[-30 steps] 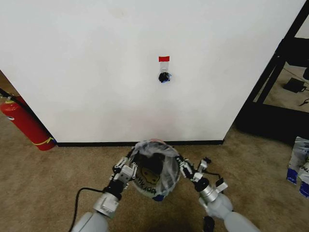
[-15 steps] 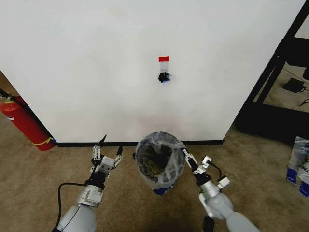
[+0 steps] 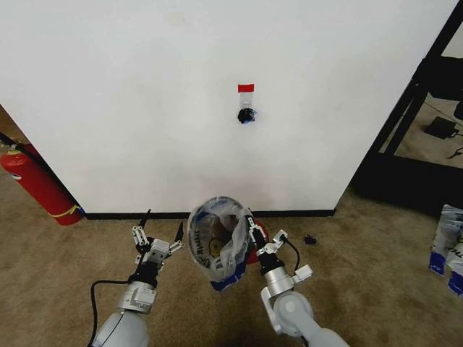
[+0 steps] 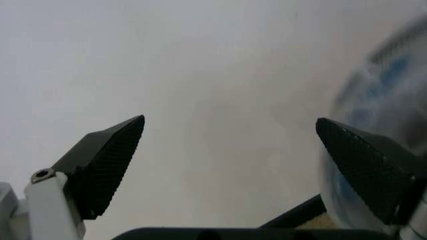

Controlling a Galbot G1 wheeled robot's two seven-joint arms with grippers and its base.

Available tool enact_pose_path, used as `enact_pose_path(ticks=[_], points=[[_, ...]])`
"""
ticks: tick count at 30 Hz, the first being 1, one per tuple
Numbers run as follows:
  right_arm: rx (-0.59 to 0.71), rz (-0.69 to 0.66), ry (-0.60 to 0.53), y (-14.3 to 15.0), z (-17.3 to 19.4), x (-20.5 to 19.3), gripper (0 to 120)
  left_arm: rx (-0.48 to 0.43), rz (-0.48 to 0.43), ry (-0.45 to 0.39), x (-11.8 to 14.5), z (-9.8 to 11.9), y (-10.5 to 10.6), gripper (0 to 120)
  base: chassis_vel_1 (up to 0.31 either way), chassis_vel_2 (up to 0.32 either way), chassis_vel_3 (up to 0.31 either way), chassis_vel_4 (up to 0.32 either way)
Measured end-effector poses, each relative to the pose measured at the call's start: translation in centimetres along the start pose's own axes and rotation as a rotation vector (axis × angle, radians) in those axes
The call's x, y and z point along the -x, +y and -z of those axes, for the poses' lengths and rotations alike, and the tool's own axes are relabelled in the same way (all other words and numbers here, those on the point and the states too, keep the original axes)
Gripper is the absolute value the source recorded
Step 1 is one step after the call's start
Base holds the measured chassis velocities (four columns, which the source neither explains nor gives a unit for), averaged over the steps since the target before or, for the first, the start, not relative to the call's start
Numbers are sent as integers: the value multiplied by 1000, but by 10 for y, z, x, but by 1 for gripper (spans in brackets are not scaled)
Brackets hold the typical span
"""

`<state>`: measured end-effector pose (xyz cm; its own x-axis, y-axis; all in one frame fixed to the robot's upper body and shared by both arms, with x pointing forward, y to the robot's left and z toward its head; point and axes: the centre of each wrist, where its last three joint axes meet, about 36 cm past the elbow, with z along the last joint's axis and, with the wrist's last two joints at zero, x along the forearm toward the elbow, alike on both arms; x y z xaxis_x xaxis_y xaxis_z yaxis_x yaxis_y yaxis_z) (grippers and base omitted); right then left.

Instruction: Pick up the garbage bag from the wall and place it over the trash bin.

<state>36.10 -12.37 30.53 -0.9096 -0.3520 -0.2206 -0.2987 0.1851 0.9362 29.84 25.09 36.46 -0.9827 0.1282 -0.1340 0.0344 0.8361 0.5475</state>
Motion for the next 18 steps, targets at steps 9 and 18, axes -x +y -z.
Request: enact_pose_path(ticks=[9,18], points=[[-49,-51,-12,-46,-3,-9,0,-8,-3,9,-2,1,-7,100,0,0,0,0],[-198,-140,2,-74,16,-40,0,-8,-10,6,0,0,-9,100,0,0,0,0]])
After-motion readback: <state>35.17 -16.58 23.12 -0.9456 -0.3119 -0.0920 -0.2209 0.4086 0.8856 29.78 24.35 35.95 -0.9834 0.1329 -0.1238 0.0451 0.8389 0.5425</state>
